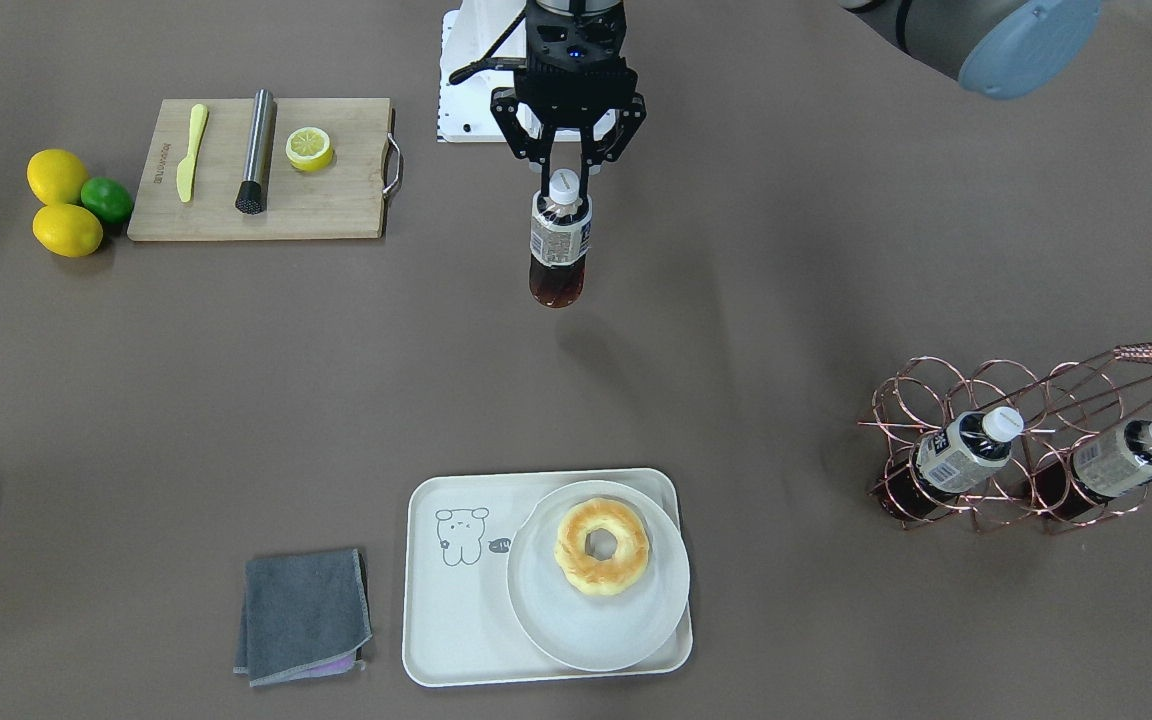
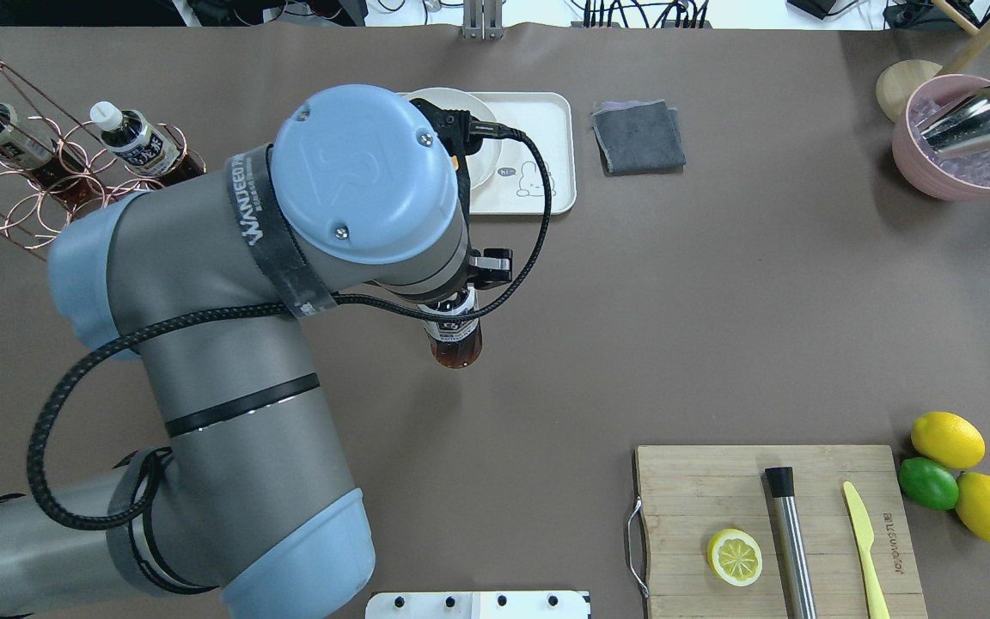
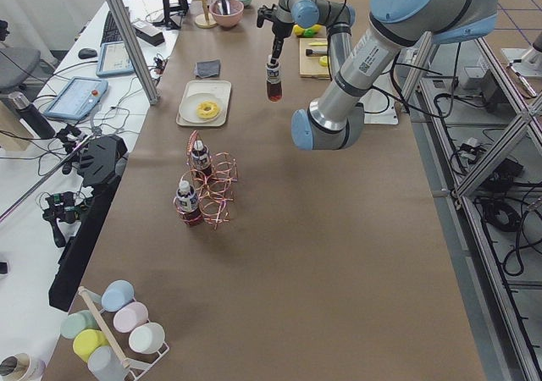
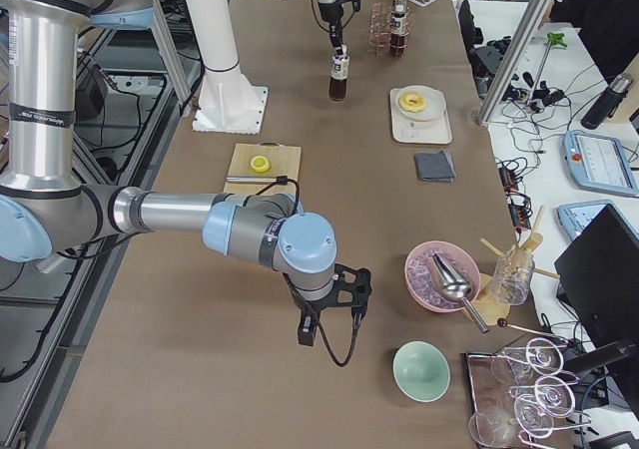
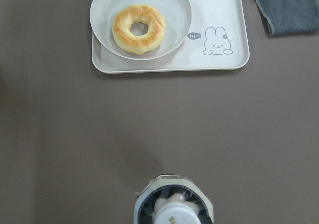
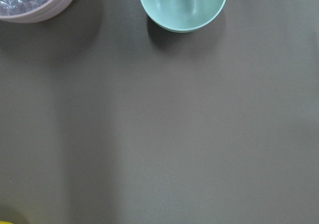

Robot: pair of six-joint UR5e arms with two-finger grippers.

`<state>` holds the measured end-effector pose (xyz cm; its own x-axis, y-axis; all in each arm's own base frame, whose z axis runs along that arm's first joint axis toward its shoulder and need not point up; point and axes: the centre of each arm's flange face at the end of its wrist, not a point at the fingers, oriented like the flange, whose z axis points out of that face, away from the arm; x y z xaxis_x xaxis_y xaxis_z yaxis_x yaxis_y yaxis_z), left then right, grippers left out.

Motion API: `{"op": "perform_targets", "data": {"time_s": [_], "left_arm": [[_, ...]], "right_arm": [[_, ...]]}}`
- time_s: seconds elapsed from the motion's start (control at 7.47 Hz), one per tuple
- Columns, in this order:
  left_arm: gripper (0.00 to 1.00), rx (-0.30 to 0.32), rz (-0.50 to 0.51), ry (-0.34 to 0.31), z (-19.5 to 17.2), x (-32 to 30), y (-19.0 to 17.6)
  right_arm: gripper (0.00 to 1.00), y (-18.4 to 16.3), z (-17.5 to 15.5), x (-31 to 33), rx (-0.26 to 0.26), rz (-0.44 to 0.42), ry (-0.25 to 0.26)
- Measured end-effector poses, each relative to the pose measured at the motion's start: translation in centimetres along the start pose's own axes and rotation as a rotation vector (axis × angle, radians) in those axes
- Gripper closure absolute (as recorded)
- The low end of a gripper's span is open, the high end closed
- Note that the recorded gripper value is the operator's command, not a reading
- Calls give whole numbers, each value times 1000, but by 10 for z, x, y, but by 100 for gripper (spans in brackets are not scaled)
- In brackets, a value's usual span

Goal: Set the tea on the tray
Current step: 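Carry the tea bottle with the left gripper to the table center and lower it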

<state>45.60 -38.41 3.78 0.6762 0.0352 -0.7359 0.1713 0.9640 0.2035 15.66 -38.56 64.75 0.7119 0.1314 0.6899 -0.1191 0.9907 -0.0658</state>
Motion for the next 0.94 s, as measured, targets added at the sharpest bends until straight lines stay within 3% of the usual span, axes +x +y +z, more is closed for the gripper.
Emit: {"op": "perform_targets", "data": {"time_s": [0.94], "left_arm": [[100,5,10,1,47,31,19]], "right_arm": [[0,3,2,1,-3,1,0]]}}
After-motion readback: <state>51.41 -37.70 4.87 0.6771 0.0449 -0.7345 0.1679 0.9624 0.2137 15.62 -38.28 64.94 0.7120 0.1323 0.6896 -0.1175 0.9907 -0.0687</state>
